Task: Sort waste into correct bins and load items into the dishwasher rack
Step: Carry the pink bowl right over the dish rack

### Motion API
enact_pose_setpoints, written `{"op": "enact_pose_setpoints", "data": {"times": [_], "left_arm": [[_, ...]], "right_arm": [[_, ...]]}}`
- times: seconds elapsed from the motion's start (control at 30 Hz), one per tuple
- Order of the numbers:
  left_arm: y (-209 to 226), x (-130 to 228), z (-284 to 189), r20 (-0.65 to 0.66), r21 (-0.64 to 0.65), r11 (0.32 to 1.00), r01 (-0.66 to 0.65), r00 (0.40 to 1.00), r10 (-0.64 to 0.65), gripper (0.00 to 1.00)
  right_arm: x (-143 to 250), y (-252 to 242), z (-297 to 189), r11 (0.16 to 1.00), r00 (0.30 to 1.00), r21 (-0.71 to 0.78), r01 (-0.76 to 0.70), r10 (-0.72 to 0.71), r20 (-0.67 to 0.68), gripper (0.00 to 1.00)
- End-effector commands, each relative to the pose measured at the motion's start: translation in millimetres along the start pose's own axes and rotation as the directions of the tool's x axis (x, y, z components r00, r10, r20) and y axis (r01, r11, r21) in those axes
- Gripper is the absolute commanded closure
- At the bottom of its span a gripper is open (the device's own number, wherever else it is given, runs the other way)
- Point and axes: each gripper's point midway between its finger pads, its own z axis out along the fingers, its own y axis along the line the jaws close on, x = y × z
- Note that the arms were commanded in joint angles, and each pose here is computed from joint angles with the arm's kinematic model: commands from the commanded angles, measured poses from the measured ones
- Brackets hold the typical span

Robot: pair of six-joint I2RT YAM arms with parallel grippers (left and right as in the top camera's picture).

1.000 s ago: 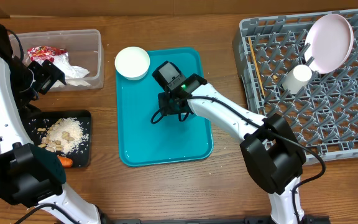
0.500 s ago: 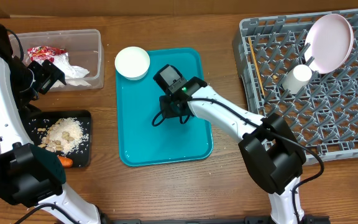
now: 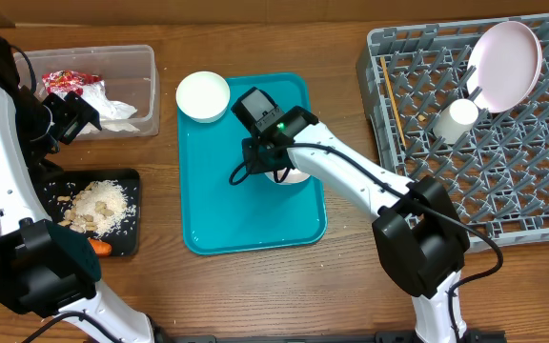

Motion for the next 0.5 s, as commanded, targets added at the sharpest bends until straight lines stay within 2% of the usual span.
{"op": "enact_pose_setpoints", "data": {"times": [0.0,0.13,0.23,0.37,0.47], "left_arm": [[-2.5,4.9,-7.7,0.015,0.013,1.000,0.003,1.000,-0.003,0.00],[-2.5,4.9,-7.7,0.015,0.013,1.000,0.003,1.000,-0.003,0.00],[-2.5,4.9,-7.7,0.015,0.013,1.000,0.003,1.000,-0.003,0.00],[-2.5,4.8,-7.7,0.015,0.013,1.000,0.003,1.000,-0.003,0.00],[-2.5,4.9,-7.7,0.015,0.013,1.000,0.003,1.000,-0.003,0.00]], "right_arm": [[-26.3,8.8,-52.6,0.998,0.996,-0.062,-0.013,0.018,0.084,0.96],[-48.2,-8.4,-113.3,0.991,0.983,-0.123,-0.060,0.080,0.164,0.96],[-61.8,-42.9,-163.3,0.968,0.964,-0.217,-0.126,0.172,0.205,0.96],[-74.1,-103.2,-217.0,0.916,0.940,-0.372,-0.150,0.249,0.234,0.96],[-74.2,-152.8,-237.6,0.853,0.924,-0.489,-0.184,0.320,0.210,0.96]]}}
